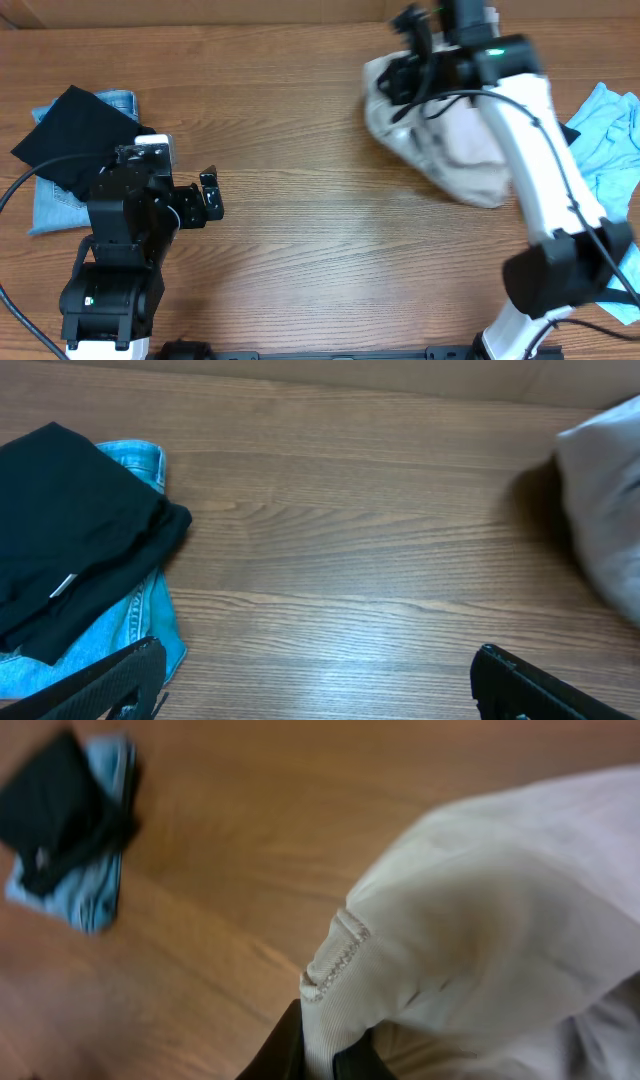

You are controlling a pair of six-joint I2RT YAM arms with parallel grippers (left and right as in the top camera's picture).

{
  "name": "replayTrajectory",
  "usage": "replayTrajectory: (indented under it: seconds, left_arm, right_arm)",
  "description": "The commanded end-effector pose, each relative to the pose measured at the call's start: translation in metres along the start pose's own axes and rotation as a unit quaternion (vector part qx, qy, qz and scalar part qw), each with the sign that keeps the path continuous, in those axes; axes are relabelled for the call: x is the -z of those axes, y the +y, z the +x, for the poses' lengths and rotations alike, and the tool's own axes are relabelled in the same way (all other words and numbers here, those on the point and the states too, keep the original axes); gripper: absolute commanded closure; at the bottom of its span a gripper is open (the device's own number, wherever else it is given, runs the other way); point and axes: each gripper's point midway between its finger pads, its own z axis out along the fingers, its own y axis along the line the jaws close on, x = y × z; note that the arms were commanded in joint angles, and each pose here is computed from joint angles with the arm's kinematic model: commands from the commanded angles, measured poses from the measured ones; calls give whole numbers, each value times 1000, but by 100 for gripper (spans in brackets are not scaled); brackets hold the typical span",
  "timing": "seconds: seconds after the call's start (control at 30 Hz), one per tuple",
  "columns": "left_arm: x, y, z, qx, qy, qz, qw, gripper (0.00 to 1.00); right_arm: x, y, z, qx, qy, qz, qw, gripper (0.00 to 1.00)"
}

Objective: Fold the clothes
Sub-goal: 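Grasp the beige pants with the right gripper and drag them to center, then grasp the left edge of the beige pants with the left gripper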

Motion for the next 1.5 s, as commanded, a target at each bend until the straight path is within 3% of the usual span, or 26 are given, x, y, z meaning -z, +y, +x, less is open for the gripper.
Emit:
replayTrajectory:
  seconds: [0.0,0.1,0.2,0.27,0.3,0.53,0.7,0.97,1.2,1.47]
  left_arm:
    - [6,-2,-11,5,-15,4,1000,0]
    - [6,-2,-11,5,-15,3,1000,0]
    - [5,-2,-11,5,-13,3,1000,0]
    - [4,-2,-12,5,-14,4,1000,0]
    - [3,-2,-13,5,-16,4,1000,0]
    - [-18,-5,-21,5,-15,8,1000,0]
    - [-54,-16,-2,-5,44,18,999,0]
    - [-130,-64,57,-45,164,70,983,0]
    - [-186,-93,102,-19,231,140,963,0]
    - [-230,-95,142,-15,267,145,953,4]
  right_arm:
    - [-30,39,6,60,18,-30,998,88]
    - [-50,60,7,85,22,-45,995,75]
    - [-54,73,-3,105,-3,-51,993,71]
    - [-49,76,-15,114,-26,-48,992,56]
    - [-44,71,-22,113,-38,-32,992,48]
    - [45,-26,-63,-6,-137,139,981,36]
    - [96,-93,-50,-74,-143,190,968,31]
    - [132,-166,-7,-177,-109,237,949,31]
    - [140,-179,3,-197,-103,245,944,31]
    - [140,-179,3,-197,-103,245,944,31]
